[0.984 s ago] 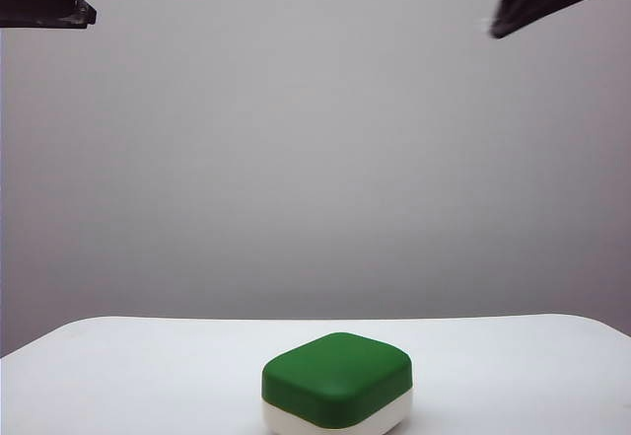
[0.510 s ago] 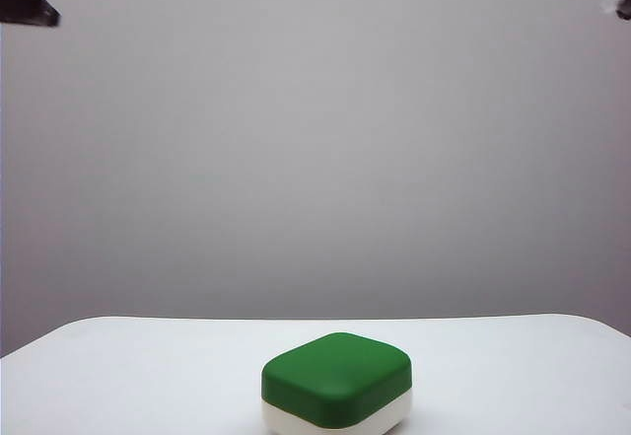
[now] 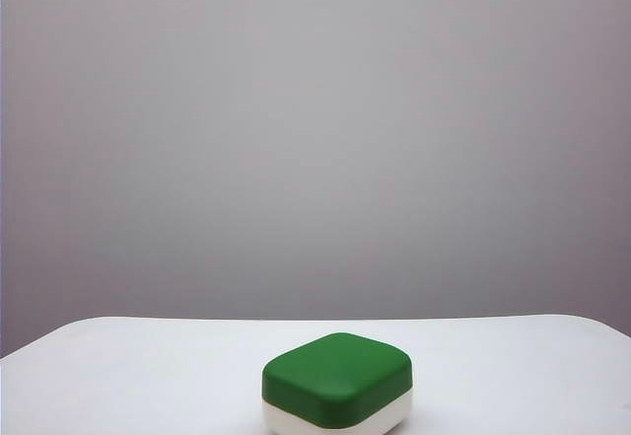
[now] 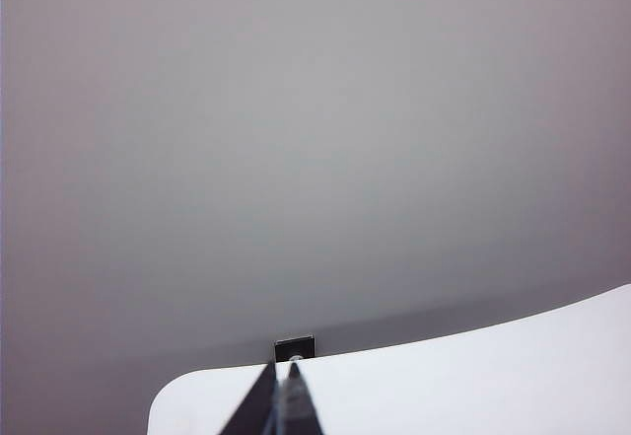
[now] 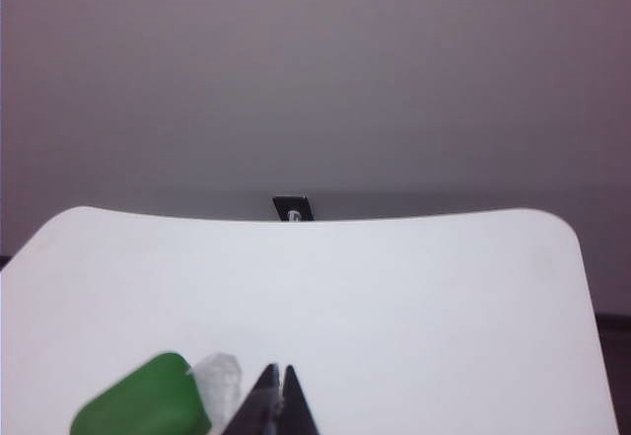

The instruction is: Pick up the foam mahjong on the table and turn it over.

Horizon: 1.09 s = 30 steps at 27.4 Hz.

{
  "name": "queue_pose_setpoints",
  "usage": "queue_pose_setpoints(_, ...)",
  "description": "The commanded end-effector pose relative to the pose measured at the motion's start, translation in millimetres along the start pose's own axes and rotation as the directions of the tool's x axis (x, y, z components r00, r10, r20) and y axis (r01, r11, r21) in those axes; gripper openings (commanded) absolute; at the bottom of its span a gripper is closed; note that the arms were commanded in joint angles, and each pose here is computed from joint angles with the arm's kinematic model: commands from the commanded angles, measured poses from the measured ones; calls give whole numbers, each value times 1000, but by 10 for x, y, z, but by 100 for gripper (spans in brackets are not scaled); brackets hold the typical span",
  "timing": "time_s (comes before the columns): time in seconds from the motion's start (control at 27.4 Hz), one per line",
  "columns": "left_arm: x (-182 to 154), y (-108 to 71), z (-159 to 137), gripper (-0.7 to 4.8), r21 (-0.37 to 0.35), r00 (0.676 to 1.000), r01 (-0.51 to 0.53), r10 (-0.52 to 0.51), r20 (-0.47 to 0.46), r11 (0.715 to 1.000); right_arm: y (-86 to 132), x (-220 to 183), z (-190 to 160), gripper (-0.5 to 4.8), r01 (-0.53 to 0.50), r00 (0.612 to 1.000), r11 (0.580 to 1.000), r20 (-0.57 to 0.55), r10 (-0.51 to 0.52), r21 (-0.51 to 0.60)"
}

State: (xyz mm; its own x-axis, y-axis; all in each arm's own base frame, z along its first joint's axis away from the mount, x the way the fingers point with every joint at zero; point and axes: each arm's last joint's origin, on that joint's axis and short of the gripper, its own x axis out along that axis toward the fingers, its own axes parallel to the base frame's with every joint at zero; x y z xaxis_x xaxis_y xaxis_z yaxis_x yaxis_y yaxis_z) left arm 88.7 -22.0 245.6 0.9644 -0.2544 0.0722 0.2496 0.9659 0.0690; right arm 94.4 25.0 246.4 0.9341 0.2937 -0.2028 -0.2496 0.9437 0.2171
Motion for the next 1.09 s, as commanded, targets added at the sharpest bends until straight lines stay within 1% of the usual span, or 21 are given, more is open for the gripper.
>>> queue_pose_setpoints(0.04, -20, 8, -53, -6, -16, 999, -38, 39, 5, 999, -17, 32, -46, -6, -7, 996, 998, 87, 2, 66)
queue_pose_setpoints(0.11, -13, 6, -110, -6, -23, 999, -45, 44, -12, 999, -37, 68, -121, -6, -7, 995, 998, 103, 0, 65)
queue_pose_setpoints(0.18, 2, 0, -189, -6, -23, 999, -42, 41, -34, 999, -71, 104, -207, -6, 39, 993, 997, 105, -45, 65)
queue_pose_setpoints(0.22, 7, -2, -215, -6, -29, 998, -42, 41, -41, 999, -78, 108, -227, -6, 44, 993, 997, 109, -51, 63)
queue_pose_setpoints(0.44, 24, -9, -316, -6, -65, 997, -41, 36, -68, 997, -99, 72, -331, -6, 34, 987, 998, 155, -41, 52)
queue_pose_setpoints(0.51, 27, -10, -338, -6, -67, 997, -41, 36, -73, 997, -106, 45, -370, -6, 31, 983, 998, 180, -39, 47)
queue_pose_setpoints(0.62, 32, -12, -368, -6, -66, 996, -41, 35, -81, 997, -125, 43, -432, -6, 46, 981, 998, 188, -55, 49)
queue_pose_setpoints(0.8, 43, -17, -440, -6, -65, 995, -40, 34, -89, 997, -158, 91, -577, -6, 52, 985, 998, 165, -58, 41)
queue_pose_setpoints(0.84, 48, -19, -474, -6, -55, 995, -40, 34, -94, 998, -170, 112, -628, -6, 57, 987, 998, 148, -60, 30)
queue_pose_setpoints(1.02, 60, -28, -604, -6, -59, 991, -39, 31, -128, 997, -215, 185, -820, -6, 69, 993, 997, 90, -71, 29)
queue_pose_setpoints(1.09, 61, -32, -587, -6, -74, 994, -21, 13, -107, 997, -226, 203, -867, -6, 71, 994, 997, 82, -73, 29)
